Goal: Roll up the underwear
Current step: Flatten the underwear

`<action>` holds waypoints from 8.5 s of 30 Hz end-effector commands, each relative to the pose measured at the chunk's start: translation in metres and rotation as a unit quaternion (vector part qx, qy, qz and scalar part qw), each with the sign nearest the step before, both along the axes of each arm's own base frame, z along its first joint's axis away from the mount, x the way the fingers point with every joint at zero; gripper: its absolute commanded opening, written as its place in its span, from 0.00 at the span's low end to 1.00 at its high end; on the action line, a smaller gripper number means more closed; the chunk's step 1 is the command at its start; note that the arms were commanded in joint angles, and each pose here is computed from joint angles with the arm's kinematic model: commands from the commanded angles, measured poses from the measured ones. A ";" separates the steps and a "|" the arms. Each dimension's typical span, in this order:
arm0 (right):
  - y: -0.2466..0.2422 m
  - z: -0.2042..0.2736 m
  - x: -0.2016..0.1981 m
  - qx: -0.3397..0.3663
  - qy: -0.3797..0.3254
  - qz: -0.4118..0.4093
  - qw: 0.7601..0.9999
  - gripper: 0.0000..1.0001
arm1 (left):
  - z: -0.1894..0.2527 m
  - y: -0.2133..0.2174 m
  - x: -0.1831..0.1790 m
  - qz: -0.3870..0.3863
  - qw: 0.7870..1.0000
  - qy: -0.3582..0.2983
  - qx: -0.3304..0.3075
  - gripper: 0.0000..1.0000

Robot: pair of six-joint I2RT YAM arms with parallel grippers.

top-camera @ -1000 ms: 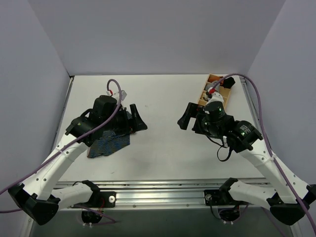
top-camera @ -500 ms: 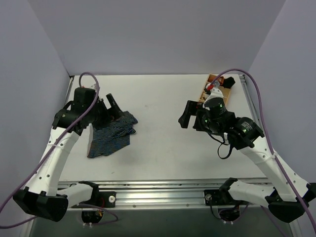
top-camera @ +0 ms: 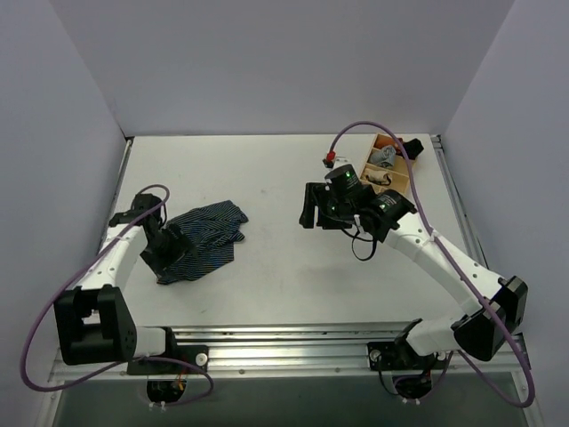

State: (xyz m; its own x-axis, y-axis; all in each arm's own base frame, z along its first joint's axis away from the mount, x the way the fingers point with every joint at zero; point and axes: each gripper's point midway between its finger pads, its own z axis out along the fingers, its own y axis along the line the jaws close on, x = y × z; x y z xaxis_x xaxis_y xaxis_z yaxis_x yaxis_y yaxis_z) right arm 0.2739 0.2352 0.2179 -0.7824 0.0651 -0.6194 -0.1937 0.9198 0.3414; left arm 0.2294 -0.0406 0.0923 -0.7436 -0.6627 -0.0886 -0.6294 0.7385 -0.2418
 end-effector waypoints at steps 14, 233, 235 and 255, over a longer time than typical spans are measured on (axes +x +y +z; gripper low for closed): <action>-0.014 0.032 -0.012 0.029 -0.052 -0.001 0.998 0.52 | -0.094 -0.021 0.009 -0.008 0.996 0.071 -0.048 0.47; 0.077 -0.152 -0.079 -0.039 0.100 0.103 0.989 0.35 | -0.033 -0.113 0.176 -0.196 0.977 -0.086 -0.026 0.52; 0.084 -0.164 -0.096 -0.054 0.108 0.121 0.985 0.35 | -0.041 -0.115 0.183 -0.206 0.975 -0.085 -0.028 0.51; 0.070 -0.178 -0.111 -0.143 0.069 0.108 0.981 0.27 | -0.078 -0.112 0.187 -0.226 0.972 -0.055 -0.039 0.15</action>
